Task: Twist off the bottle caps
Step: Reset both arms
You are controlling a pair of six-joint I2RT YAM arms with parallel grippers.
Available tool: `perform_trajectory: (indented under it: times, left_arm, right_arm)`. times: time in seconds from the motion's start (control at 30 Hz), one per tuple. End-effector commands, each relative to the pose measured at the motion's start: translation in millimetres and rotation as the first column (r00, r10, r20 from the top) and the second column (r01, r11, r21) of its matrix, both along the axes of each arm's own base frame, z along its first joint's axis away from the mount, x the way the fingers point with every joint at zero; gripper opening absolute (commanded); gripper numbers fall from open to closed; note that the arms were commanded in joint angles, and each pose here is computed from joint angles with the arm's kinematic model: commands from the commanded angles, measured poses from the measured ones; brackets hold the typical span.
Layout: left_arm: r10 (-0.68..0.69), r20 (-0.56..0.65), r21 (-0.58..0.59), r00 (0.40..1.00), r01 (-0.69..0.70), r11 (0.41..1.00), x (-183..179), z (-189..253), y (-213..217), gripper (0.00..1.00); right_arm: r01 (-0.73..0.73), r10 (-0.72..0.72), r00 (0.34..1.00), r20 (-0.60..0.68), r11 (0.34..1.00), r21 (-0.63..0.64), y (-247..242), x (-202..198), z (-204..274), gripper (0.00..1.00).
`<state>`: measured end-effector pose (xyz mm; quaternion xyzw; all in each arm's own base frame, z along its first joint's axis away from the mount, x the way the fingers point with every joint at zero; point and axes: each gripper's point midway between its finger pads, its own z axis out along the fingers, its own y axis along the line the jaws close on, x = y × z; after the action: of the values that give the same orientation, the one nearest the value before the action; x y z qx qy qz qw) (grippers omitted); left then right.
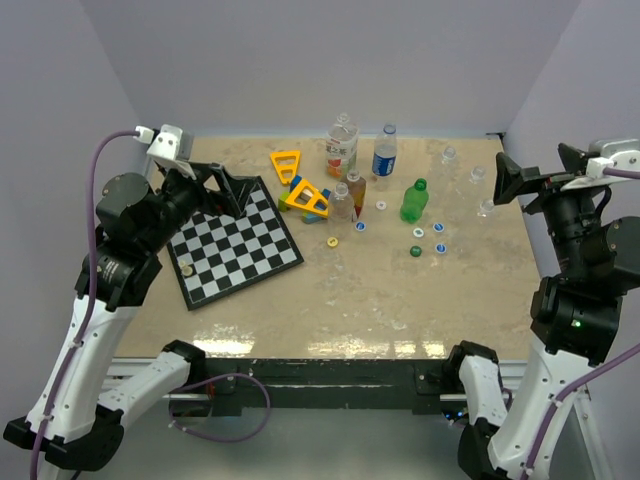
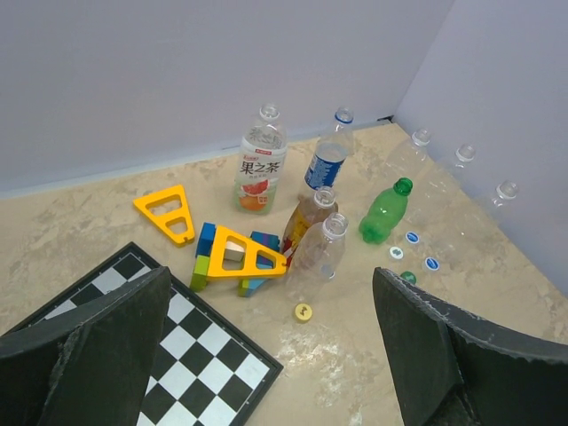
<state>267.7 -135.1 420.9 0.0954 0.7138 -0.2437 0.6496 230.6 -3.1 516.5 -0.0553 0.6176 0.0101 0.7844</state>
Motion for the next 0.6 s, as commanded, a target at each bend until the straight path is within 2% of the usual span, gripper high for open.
perform_trajectory:
  times: [0.0, 0.57]
  left_arm:
    - [-0.005, 0.036, -0.005, 0.999, 0.006, 1.0, -10, 14, 3, 1.0]
    - [-0.006, 0.026, 0.015, 1.0, 0.006, 1.0, -14, 5, 6, 1.0]
  right_arm:
    - [0.01, -0.01, 0.999, 0.053, 1.0, -0.014, 4, -15, 14, 0.98]
    - [0.054, -0.053, 0.997, 0.061, 0.998, -0.011, -5, -13, 7, 0.98]
